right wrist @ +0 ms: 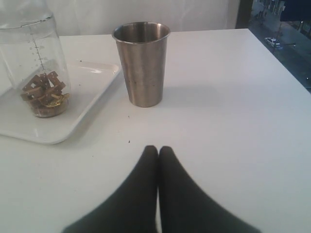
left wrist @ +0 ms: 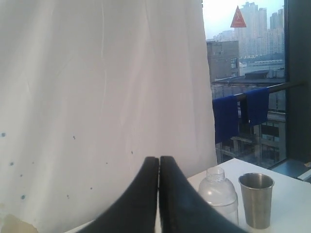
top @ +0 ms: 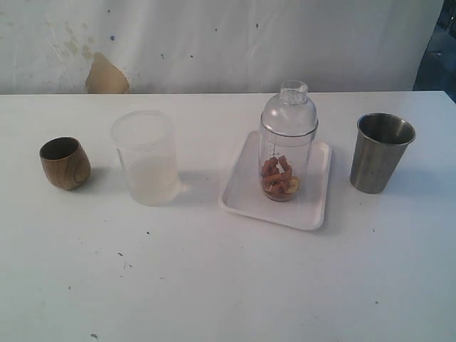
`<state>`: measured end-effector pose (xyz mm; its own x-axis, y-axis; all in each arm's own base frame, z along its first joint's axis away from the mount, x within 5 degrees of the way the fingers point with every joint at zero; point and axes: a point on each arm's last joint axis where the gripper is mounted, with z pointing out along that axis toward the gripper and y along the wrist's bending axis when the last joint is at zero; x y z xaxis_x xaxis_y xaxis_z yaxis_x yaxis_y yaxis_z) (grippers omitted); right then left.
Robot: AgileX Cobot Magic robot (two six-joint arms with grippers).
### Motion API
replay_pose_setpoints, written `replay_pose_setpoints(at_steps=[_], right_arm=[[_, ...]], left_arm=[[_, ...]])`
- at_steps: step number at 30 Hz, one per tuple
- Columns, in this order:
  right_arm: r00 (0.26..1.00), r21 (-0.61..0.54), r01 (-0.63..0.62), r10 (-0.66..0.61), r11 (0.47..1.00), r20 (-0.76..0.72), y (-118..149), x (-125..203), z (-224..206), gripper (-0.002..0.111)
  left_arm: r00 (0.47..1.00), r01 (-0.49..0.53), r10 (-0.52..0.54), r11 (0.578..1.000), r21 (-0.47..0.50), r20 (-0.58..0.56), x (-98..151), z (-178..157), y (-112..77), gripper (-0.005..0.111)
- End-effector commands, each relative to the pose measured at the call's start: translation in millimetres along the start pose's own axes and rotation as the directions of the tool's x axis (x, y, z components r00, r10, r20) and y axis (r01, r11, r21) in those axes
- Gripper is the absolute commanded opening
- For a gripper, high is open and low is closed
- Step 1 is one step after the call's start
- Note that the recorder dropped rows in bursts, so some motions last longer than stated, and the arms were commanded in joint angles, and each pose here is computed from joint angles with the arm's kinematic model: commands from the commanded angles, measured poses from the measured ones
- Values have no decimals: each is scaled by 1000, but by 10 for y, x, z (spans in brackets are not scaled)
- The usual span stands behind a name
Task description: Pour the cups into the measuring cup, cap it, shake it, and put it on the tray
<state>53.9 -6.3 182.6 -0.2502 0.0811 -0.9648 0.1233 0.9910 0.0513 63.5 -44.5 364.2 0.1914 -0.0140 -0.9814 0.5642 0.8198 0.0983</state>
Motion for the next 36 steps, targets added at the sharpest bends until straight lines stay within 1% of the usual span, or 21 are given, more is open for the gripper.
replay_pose_setpoints(at_steps=[1,4,9,12,15,16,18,20,22,25,26,27,29,31,36], right_arm=[[1000,0,5,-5,1000,3,-1,2,1,0],[1000,0,5,-5,1000,3,-1,2,1,0],[1000,0,5,-5,1000,3,-1,2,1,0],[1000,0,5,-5,1000,3,-1,2,1,0],[1000,0,5,-5,1000,3,-1,2,1,0],[1000,0,5,-5,1000,3,-1,2,1,0],[1000,0,5,-5,1000,3,-1,2,1,0],[1000,0,5,-5,1000,3,-1,2,1,0],[1000,0,5,-5,1000,3,-1,2,1,0],[1000,0,5,-5,1000,3,-1,2,1,0],[1000,0,5,-5,1000,3,-1,2,1,0],[1000,0,5,-5,1000,3,-1,2,1,0],[1000,0,5,-5,1000,3,-1,2,1,0],[1000,0,5,-5,1000,3,-1,2,1,0],[1000,0,5,-5,1000,3,-1,2,1,0]], left_arm=[[1000,16,-16,1000,1,-5,14,-6,-2,1],[1000,16,-16,1000,2,-2,12,-6,-3,1],[1000,18,-18,1000,-8,-16,97,-2,-4,1],[999,41,-43,997,-61,-31,197,-72,28,1],[992,126,-129,981,-146,-13,296,-179,69,1],[989,141,-145,973,-184,-7,342,-225,84,1],[991,131,-132,955,-267,14,396,-318,115,1],[993,115,-108,926,-358,42,450,-429,132,1],[990,136,-107,894,-427,91,476,-531,125,1],[959,274,-203,834,-478,196,534,-624,96,1],[948,313,-235,812,-492,214,576,-625,100,1],[944,326,-250,795,-512,214,630,-618,112,1],[947,320,-250,774,-546,201,726,-610,134,1],[951,310,-257,761,-570,174,840,-600,152,1],[943,306,-320,735,-605,89,1225,-580,180,1]])
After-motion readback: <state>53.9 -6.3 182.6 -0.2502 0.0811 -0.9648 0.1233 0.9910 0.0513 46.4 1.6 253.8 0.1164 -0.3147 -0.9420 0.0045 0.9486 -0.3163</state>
